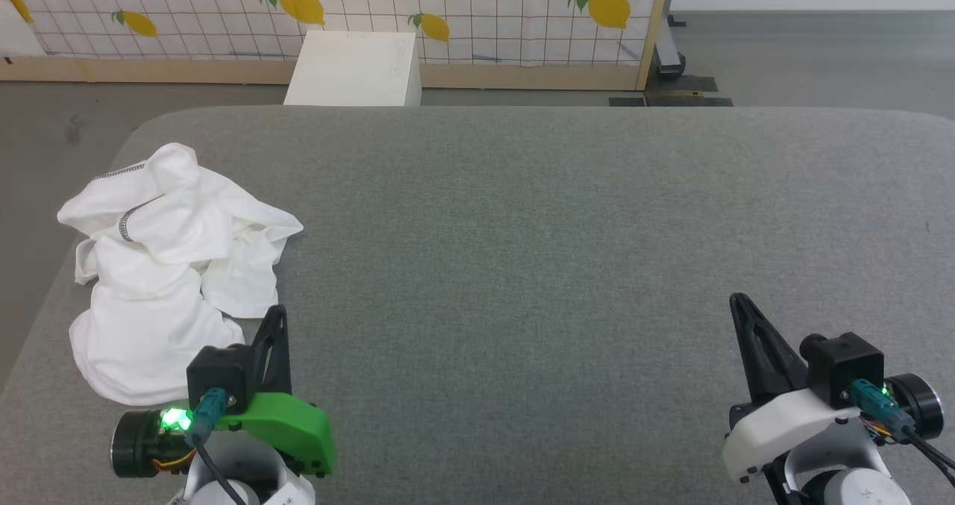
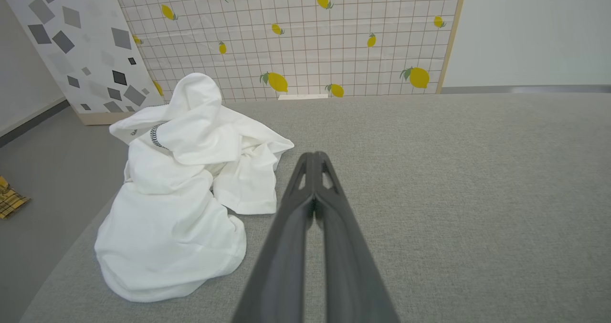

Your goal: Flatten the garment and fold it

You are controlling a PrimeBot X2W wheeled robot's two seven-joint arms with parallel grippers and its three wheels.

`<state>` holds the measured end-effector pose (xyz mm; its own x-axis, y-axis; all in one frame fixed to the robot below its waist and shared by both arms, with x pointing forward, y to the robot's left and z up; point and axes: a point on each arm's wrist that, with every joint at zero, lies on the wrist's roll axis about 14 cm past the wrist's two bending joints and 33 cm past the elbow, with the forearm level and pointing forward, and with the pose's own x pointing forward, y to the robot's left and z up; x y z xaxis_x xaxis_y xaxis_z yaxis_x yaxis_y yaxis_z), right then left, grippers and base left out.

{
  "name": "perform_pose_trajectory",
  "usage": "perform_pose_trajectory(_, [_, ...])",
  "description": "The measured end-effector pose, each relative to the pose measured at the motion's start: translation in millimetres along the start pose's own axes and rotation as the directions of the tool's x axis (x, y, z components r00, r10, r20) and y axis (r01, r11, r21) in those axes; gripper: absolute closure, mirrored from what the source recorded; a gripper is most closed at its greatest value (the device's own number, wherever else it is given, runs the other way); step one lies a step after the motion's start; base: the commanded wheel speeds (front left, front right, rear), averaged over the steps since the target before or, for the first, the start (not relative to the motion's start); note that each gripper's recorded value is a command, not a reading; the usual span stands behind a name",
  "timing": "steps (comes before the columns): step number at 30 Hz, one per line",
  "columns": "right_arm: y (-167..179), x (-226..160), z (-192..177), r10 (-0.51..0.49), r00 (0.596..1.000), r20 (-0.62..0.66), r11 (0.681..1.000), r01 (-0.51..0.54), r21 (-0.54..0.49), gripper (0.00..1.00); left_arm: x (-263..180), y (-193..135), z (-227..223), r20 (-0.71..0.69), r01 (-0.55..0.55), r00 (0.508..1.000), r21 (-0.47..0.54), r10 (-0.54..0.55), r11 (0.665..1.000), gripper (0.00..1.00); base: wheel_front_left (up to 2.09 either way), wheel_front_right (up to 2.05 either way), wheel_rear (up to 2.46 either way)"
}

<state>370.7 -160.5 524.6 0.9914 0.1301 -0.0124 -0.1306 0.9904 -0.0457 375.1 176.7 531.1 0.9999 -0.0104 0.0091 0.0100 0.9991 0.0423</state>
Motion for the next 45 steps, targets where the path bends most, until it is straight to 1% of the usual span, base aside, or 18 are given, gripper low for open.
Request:
perform_pose_trajectory(22, [0.0,0.0,0.0,0.000,1.000,0.000,1.000,0.000,0.000,1.00,0.0,0.1,0.0,0.000,0.000,1.000,0.000,0.000,1.000,1.00,0.00,0.00,0.00])
perform_pose_trajectory(23, [0.1,0.0,0.0,0.000,1.000,0.000,1.000,0.000,0.000,0.00,0.0,0.1,0.0,0.000,0.000,1.000,0.000,0.000,1.000,0.00,0.00,0.00,0.00])
perform_pose_trajectory(37, [1.2,0.9,0.5,0.004,1.000,0.006,1.000,-0.004,0.000,0.00,-1.0,-3.4,-2.1,0.000,0.010,1.000,-0.015,-0.010,1.000,0.00,0.00,0.00,0.00])
perform_pose_trajectory(45, [8.1,5.2,2.8,0.026,0.999,0.022,1.000,-0.026,0.000,0.00,-5.1,1.3,-3.9,0.003,-0.010,1.000,-0.022,0.010,1.000,0.00,0.00,0.00,0.00])
